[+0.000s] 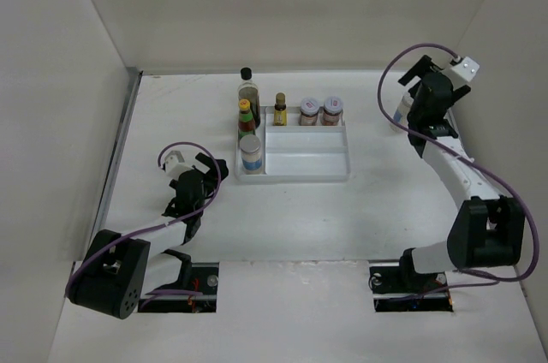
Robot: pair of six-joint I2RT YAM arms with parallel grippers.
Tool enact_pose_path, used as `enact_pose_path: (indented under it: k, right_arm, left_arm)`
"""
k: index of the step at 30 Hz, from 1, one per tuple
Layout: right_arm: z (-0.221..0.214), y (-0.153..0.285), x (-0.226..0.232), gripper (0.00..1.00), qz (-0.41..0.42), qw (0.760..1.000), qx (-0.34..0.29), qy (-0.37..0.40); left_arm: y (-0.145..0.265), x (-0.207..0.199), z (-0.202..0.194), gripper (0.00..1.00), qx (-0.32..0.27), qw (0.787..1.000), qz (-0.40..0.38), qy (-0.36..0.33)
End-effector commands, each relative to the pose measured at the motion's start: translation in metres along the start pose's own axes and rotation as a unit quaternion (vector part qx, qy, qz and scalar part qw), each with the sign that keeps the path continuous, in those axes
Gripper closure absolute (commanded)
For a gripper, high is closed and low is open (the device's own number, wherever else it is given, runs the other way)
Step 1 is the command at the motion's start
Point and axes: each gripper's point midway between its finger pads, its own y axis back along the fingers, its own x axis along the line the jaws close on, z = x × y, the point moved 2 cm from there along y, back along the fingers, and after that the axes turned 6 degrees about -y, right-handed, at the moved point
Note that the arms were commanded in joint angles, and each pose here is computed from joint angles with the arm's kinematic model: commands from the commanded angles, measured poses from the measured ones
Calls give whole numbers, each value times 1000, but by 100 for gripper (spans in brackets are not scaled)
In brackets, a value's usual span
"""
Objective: Organize the condiment bottles
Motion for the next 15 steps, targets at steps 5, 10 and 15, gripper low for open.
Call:
enact_pose_path:
  k: [5, 10, 15]
  right_arm:
    - [-44, -35, -53, 0, -72, 995, 53, 53]
    - [-58, -56, -46, 0, -47, 994, 77, 63]
    - [-70, -75, -42, 0, -39, 991, 93, 86]
  left_arm:
    - [-4, -20, 18, 0, -28, 999, -30, 8]
    - [-4, -24, 16, 0, -26, 999, -35, 7]
    - [-4, -26, 16, 0, -24, 999, -39, 7]
